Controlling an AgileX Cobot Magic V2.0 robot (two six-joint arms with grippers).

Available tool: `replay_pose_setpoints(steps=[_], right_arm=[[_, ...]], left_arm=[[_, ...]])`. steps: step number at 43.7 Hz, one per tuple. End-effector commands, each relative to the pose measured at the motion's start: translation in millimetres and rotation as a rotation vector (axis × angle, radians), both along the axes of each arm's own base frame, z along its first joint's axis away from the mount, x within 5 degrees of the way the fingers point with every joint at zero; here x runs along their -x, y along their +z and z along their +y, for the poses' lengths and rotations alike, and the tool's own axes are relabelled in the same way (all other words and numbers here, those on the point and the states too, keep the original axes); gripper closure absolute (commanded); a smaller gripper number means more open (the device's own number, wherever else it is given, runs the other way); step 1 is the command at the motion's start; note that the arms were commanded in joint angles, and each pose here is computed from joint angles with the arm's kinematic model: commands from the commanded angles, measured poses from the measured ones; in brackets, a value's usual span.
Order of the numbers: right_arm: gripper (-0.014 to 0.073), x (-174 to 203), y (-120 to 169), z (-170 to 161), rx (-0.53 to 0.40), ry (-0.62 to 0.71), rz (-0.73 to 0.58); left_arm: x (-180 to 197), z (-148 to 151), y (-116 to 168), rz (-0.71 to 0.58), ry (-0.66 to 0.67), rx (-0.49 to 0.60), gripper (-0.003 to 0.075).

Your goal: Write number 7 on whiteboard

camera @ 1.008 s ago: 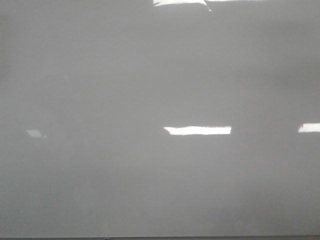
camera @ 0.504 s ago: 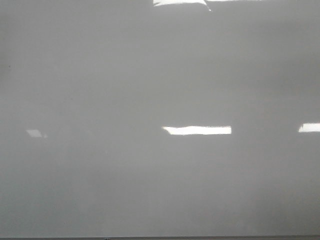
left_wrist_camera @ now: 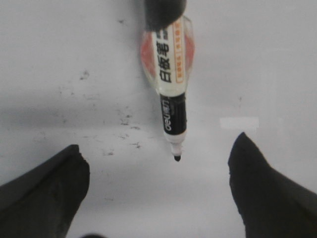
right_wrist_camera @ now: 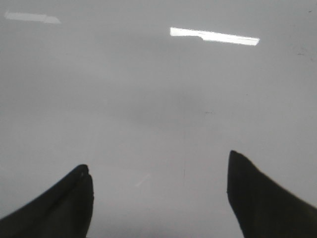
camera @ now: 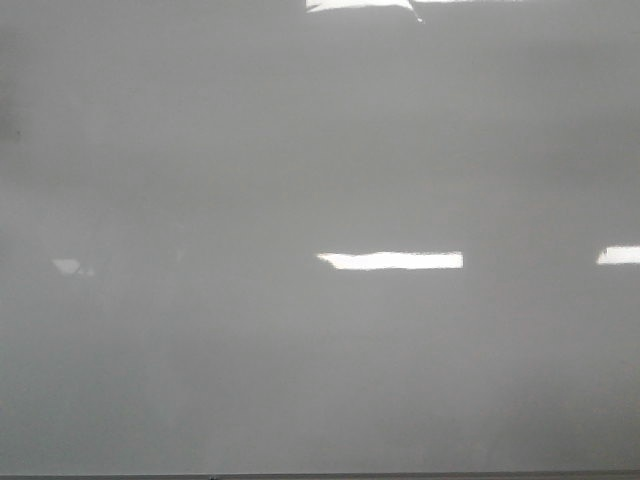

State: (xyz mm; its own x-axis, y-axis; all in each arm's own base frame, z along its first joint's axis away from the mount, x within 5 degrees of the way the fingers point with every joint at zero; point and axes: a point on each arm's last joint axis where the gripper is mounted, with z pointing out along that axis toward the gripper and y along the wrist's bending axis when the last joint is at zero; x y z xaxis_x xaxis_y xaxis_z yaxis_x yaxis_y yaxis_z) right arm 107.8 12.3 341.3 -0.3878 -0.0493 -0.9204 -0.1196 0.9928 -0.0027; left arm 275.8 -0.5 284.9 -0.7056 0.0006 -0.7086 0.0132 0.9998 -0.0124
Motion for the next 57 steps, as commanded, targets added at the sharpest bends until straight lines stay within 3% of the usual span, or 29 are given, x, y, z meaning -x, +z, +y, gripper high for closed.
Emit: replay_pose_setpoints(steps=[1,22,35,42,47,57], right_arm=[[0.0015,-3.3,14.6,-0.2,0.014,0.002,-0.096],[0.0015,-3.2,14.3,-0.2,0.014,0.002,-0.091],[0.0015,-3.2,14.3,-0.2,0.014,0.002,-0.091],[0.0015,-3.2,14.3,-0.2,0.014,0.002,-0.091],[0.0015,-3.2,14.4,-0.2,0.014,0.002,-0.093],[0.0015,-2.7,16.0,-0.3,0.009,0.0,-0.093]], left_arm=[[-15.3,-2.3,15.7,-0.121,0.005,0.015,0.0155],[-40.3,-1.8,-3.6,-0.14,0.011,0.013,0.0174],[-40.3,-1.8,-3.6,-0.14,0.011,0.013,0.0531],[-39.9,-1.8,-2.8,-0.143,0.011,0.013,0.0673],[-35.4,-1.9,4.0,-0.155,0.011,0.013,0.074],[-11.1,-3.2,32.3,-0.118,-0.003,0.013,0.0741]])
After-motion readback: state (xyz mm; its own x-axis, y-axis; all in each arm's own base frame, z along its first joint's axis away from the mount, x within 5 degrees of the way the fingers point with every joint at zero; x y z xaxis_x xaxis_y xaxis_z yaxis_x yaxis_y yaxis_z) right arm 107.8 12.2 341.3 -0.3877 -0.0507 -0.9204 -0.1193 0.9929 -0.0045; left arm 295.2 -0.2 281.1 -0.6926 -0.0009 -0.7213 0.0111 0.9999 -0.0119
